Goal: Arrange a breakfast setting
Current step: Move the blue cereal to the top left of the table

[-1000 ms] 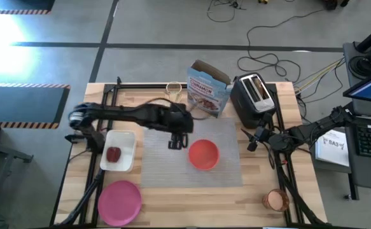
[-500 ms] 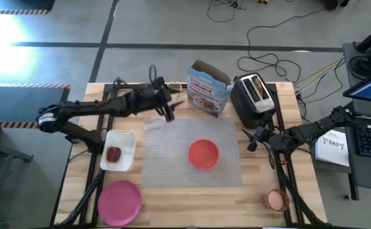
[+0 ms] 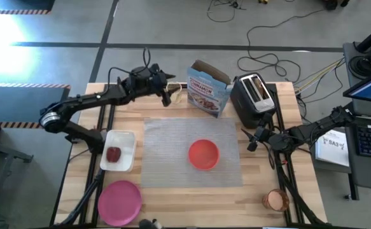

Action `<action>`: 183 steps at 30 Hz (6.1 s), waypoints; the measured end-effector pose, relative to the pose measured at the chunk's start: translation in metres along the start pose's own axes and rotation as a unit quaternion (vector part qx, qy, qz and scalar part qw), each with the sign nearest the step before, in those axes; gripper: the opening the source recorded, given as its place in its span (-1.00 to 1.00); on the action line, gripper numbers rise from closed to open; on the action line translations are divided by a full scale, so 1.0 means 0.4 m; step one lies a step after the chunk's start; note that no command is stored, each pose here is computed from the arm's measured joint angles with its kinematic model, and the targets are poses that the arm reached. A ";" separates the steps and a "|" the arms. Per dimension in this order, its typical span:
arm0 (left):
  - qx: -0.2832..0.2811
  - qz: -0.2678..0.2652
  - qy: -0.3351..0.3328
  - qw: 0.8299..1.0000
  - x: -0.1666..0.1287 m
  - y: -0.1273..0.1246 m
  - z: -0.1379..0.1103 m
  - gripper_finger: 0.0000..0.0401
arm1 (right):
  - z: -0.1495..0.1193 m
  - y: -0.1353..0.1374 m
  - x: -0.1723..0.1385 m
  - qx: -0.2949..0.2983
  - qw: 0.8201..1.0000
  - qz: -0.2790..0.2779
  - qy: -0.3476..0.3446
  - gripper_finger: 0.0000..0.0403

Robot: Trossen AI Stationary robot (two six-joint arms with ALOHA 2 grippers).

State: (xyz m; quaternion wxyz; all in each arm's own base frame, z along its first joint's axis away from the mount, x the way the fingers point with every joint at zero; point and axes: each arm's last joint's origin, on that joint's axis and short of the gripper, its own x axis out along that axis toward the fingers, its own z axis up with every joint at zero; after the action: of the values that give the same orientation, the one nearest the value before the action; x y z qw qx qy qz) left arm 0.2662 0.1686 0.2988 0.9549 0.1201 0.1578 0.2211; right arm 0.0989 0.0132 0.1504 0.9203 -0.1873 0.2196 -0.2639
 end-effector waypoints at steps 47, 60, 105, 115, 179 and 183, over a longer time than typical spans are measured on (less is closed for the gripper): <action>-0.060 -0.364 -0.134 0.920 0.259 0.249 -0.165 0.35 | 0.000 0.000 0.000 0.000 1.000 0.000 0.000 0.07; -0.038 -0.349 -0.146 0.925 0.272 0.253 -0.134 0.35 | 0.000 0.000 0.000 0.000 1.000 0.000 0.000 0.07; -0.178 -0.453 -0.106 0.867 0.370 0.340 -0.182 0.12 | 0.000 0.000 0.000 0.000 1.000 0.000 0.000 0.07; -0.135 -0.474 -0.123 0.862 0.370 0.319 -0.196 0.94 | 0.000 0.000 0.000 0.000 1.000 0.000 0.000 0.07; -0.116 -0.486 -0.110 0.859 0.437 0.130 -0.104 -0.51 | 0.000 0.000 0.000 0.000 1.000 0.000 0.000 0.07; -0.090 -0.477 -0.140 0.863 0.433 0.138 -0.082 -0.73 | 0.000 0.000 0.000 0.000 1.000 0.000 0.000 0.07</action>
State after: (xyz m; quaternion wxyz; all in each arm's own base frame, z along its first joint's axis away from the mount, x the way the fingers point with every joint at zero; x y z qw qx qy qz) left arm 0.3808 0.3018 0.2422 0.9625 -0.0268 0.0396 -0.2669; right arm 0.0989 0.0132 0.1505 0.9204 -0.1871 0.2194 -0.2640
